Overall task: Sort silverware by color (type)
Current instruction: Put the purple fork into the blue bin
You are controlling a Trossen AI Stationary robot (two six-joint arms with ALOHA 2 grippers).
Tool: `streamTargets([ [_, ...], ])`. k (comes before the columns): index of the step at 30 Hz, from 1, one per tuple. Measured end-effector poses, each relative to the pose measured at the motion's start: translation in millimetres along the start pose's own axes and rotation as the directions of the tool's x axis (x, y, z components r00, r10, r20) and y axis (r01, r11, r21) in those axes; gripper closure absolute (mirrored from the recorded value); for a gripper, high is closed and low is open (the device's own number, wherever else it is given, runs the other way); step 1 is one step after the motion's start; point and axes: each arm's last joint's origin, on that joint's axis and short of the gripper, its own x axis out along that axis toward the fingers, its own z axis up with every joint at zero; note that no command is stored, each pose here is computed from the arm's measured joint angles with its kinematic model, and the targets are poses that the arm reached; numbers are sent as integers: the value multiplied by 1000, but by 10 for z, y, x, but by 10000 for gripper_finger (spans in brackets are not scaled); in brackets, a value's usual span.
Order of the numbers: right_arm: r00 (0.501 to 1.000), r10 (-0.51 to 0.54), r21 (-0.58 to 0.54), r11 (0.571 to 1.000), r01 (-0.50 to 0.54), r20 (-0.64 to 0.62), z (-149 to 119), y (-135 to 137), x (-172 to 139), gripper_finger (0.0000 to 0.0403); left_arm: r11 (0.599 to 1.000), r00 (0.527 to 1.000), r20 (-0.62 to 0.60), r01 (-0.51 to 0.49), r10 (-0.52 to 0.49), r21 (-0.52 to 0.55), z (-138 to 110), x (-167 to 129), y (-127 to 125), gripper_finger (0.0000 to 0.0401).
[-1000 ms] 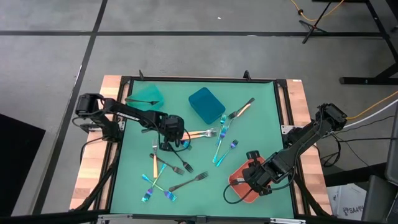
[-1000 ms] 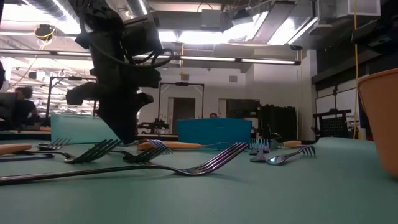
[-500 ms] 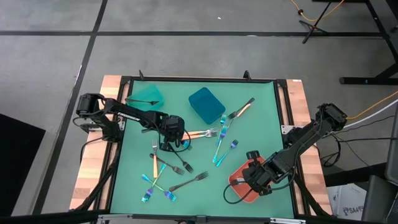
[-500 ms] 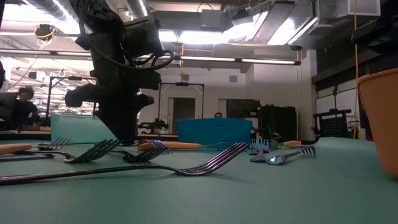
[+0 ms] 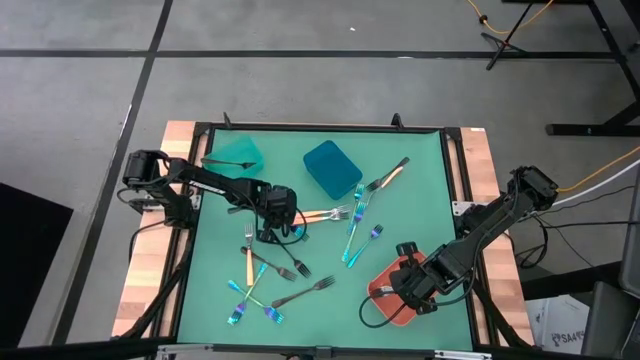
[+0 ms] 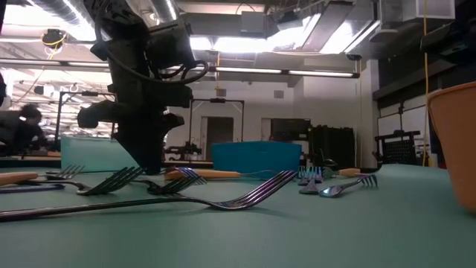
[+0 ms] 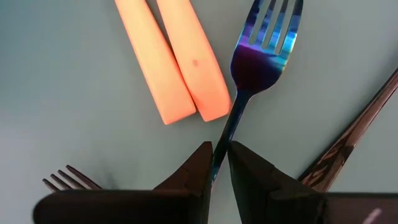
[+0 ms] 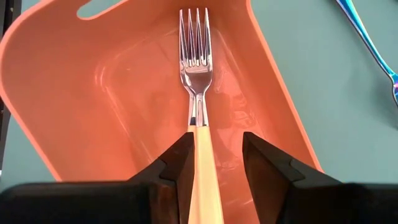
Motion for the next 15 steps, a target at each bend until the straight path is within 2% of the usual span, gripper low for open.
streamTargets([
  [15, 1000, 0, 0, 1000, 0, 0, 0, 0, 0, 278, 1000, 1000, 12, -4, 4, -7, 10, 4, 3, 353],
])
